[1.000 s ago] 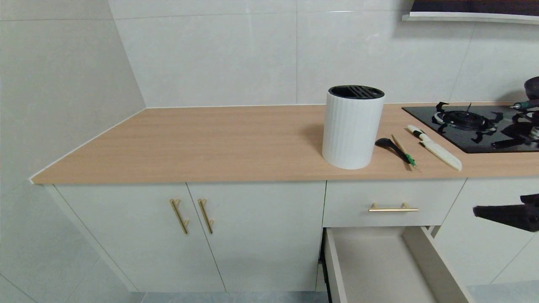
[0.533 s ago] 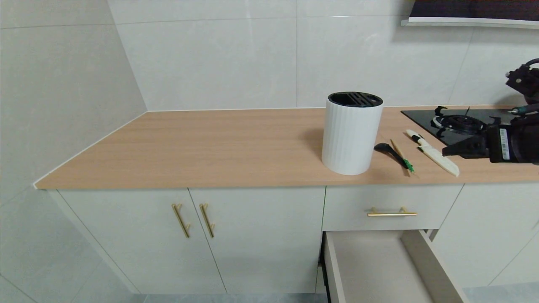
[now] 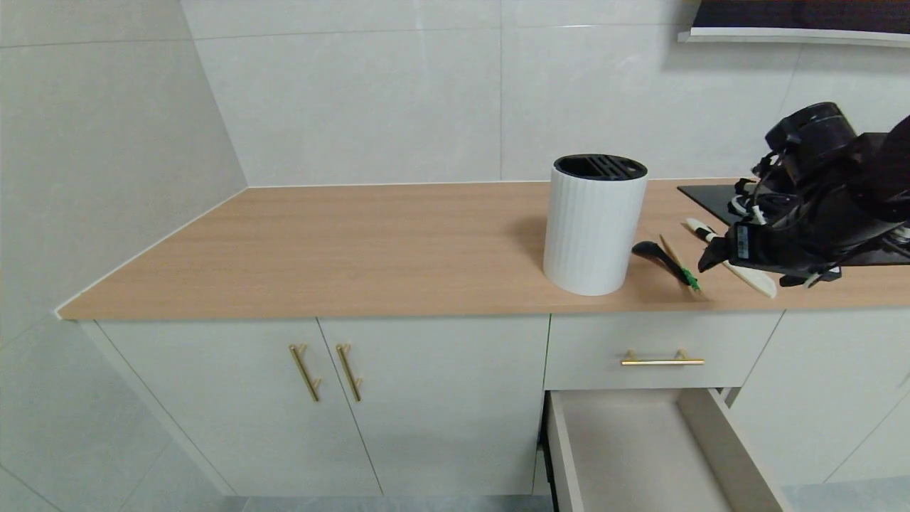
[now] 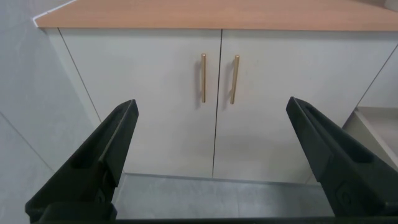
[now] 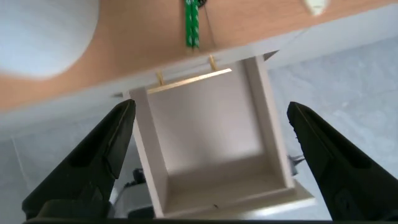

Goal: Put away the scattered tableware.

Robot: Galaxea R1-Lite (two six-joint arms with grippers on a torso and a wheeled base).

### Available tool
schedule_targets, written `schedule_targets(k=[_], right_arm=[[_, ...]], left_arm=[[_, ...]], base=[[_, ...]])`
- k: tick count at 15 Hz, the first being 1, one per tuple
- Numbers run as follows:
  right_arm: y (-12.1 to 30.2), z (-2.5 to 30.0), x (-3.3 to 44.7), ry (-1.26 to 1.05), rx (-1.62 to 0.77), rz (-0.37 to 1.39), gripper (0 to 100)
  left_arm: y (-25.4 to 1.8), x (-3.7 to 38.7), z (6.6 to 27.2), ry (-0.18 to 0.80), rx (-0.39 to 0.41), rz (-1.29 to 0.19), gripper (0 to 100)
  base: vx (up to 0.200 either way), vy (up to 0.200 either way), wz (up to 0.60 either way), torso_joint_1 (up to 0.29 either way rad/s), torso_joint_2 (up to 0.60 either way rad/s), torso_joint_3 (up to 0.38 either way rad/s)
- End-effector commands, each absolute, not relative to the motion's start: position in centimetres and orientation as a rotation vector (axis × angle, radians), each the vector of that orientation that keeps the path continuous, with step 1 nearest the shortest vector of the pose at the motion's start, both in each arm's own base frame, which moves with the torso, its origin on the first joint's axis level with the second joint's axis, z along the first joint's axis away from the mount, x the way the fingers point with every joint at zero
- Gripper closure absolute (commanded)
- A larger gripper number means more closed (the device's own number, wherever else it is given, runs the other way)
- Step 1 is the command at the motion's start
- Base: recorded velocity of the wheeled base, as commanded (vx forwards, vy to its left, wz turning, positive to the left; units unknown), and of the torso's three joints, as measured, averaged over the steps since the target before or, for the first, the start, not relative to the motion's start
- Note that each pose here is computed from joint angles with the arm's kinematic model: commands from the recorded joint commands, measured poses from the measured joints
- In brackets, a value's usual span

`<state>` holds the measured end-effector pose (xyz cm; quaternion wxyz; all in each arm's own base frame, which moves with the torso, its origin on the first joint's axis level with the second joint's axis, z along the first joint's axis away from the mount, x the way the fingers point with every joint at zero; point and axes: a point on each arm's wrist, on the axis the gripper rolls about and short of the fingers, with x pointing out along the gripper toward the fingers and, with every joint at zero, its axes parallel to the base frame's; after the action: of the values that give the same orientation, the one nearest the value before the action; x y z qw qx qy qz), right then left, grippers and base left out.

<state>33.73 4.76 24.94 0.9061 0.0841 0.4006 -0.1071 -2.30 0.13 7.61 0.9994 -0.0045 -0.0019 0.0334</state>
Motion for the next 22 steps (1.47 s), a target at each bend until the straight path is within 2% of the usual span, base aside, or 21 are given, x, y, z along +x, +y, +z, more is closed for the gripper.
schedule_targets(k=[1,6,14,15,22], right_arm=[[5.3,21.6,37.1,0.892,0.176,-0.245,0],[5.7,18.7,40.1,0.856,0.208,-0.254,0],[4.6,17.9,41.4,0.82,0.23,-0.275,0],[4.6,17.9,41.4,0.817,0.231,-0.275,100],[4.6,18.1,41.3,0.812,0.233,-0.272,100]], left_arm=[[0.1,-2.3,7.6,-0.005,-0.009,0.067,0],[0.1,-2.3,7.6,-0.005,-0.009,0.067,0],[0.1,-2.3,7.6,-0.003,-0.009,0.067,0],[0.1,-2.3,7.6,-0.003,-0.009,0.067,0],[0.1,-2.3,7.6,-0.003,-0.009,0.067,0]], base=[[0.0,0.0,0.0,0.0,0.0,0.0],[0.0,0.0,0.0,0.0,0.0,0.0],[0.0,0.0,0.0,0.0,0.0,0.0],[0.0,0.0,0.0,0.0,0.0,0.0],[0.0,0.0,0.0,0.0,0.0,0.0]])
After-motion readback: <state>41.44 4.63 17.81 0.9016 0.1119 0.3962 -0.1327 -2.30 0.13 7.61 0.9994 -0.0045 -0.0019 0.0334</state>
